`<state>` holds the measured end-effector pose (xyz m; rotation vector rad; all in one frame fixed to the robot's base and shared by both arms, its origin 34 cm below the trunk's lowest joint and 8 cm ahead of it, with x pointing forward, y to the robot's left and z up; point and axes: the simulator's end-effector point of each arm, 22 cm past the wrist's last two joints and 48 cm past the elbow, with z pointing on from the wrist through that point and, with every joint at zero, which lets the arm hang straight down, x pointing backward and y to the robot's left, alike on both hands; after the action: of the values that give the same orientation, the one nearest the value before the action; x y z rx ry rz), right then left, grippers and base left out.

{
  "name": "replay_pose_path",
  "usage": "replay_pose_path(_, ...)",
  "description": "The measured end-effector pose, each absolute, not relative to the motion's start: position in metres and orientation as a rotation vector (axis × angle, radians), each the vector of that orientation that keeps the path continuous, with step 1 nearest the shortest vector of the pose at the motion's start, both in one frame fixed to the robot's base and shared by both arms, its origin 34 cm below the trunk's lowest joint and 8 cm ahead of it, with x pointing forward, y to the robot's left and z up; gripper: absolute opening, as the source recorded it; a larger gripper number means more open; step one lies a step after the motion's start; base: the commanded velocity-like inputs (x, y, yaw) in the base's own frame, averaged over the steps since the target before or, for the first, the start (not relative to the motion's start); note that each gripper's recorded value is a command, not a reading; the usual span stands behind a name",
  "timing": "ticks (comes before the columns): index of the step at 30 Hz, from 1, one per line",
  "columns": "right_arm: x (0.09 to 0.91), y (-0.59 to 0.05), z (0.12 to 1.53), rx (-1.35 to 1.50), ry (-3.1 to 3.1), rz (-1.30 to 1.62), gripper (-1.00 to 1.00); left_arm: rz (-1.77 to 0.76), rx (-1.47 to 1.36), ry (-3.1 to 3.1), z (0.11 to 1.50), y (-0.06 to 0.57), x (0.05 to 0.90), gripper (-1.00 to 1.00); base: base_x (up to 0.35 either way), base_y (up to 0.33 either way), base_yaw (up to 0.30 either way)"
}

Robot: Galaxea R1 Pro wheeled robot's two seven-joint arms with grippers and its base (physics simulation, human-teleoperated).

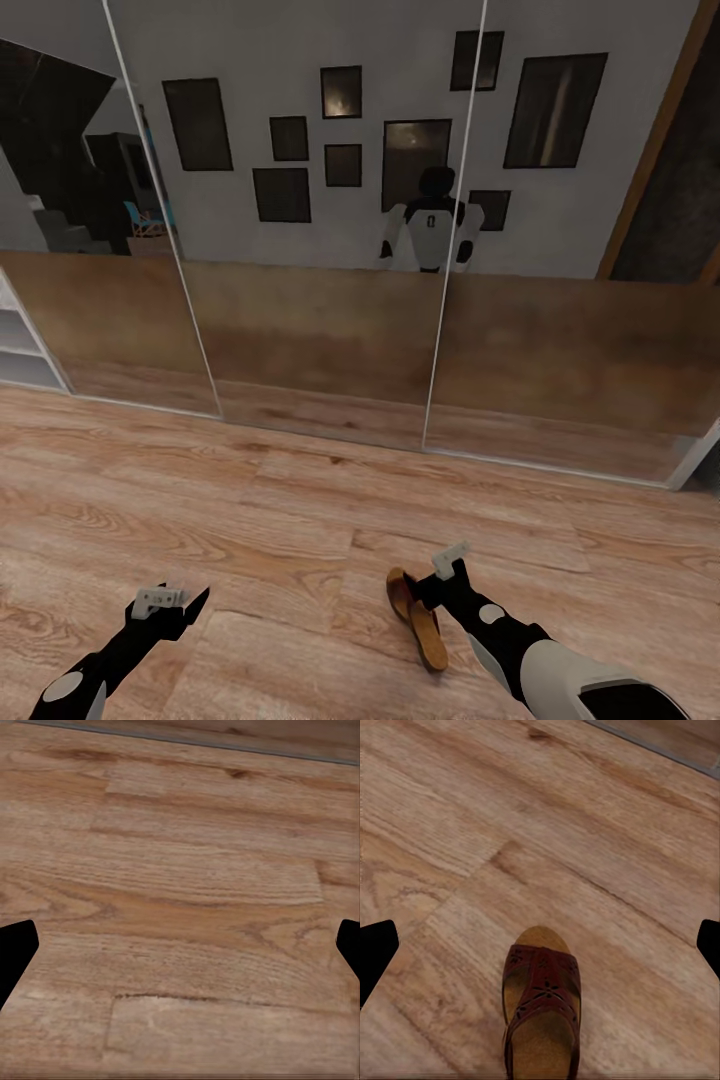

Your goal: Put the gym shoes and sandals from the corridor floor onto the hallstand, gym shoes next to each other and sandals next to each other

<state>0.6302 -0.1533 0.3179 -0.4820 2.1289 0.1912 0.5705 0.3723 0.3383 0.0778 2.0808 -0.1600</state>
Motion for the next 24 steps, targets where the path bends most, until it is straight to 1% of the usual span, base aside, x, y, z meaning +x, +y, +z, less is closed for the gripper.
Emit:
replay_pose_path(5, 0.6301, -0.1533, 0.3178, -0.480, 2.130, 0.191, 1.00, -0.160, 0.078, 2.081, 0.3384, 0.3723, 0.5705, 1.00, -0.057, 0.000, 0.001)
replay_pose_path(24, 0.6327, -0.1579, 0.3190, -0.432, 2.134, 0.186, 1.00, -0.161, 0.075, 2.080, 0.3387, 0.3726, 0.5705, 1.00, -0.001, 0.000, 0.000)
